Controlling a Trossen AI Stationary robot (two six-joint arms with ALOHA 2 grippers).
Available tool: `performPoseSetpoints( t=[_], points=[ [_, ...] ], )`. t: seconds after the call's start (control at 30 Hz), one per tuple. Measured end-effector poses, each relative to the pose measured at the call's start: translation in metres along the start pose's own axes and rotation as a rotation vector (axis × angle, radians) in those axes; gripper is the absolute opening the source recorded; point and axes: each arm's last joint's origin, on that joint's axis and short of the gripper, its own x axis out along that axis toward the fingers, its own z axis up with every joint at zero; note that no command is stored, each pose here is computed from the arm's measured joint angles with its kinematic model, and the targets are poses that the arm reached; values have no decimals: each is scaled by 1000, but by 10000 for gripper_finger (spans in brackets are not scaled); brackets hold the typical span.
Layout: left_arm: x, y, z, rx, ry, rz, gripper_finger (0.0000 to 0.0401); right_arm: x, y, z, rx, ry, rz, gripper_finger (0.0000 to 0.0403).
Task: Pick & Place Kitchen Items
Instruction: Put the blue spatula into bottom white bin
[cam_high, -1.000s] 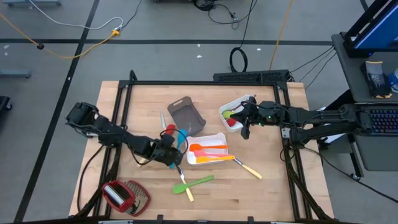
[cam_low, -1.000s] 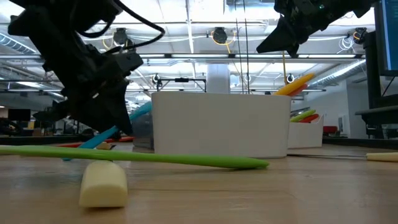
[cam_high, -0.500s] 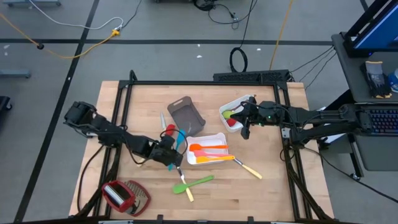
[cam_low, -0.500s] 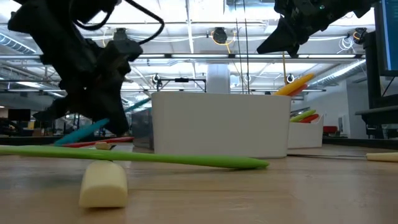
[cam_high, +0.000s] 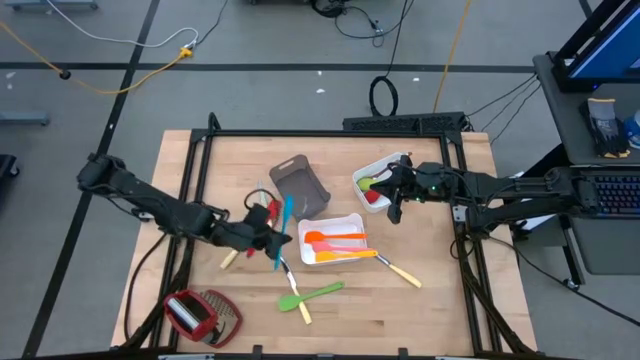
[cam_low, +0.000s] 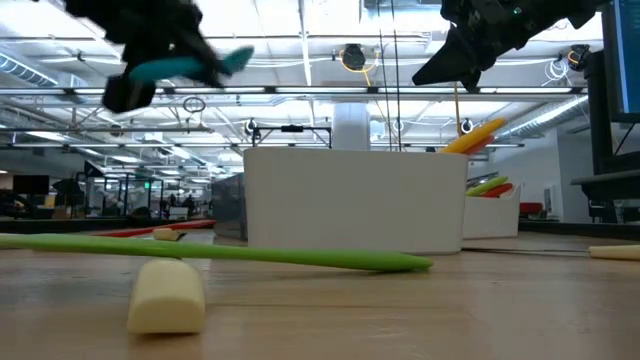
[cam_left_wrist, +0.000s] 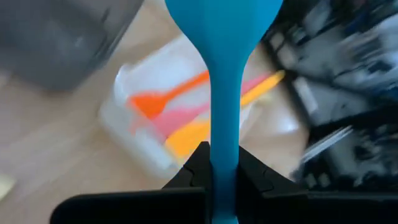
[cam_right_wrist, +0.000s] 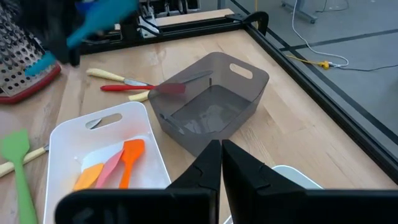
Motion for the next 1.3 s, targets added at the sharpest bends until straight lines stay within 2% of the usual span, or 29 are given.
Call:
performPoseSetpoints(
  t=[0.2,0.3,0.53,0.7,0.87,0.97,1.13,1.3],
  points=[
    [-7,-15,22,30,-202,-128,20,0,1,1,2,-15,11,8],
    [-5,-20,32,30,-271,-183,20,0,3,7,39,-68,75,8],
    [10,-24,52,18,-414,-263,20,12,14,21,102,-187,348,8],
    [27,-23,58,2,-466,-305,20,30,23,19,104,-203,389,17],
    [40,-23,62,-7,-547,-342,20,45,30,15,99,-205,407,58],
    [47,-26,67,9,-601,-319,20,51,31,15,99,-222,406,91],
    [58,-42,81,129,-677,-263,20,59,31,13,104,-230,369,148],
    [68,-57,92,270,-698,-172,20,61,30,12,81,-241,262,193]
  ],
)
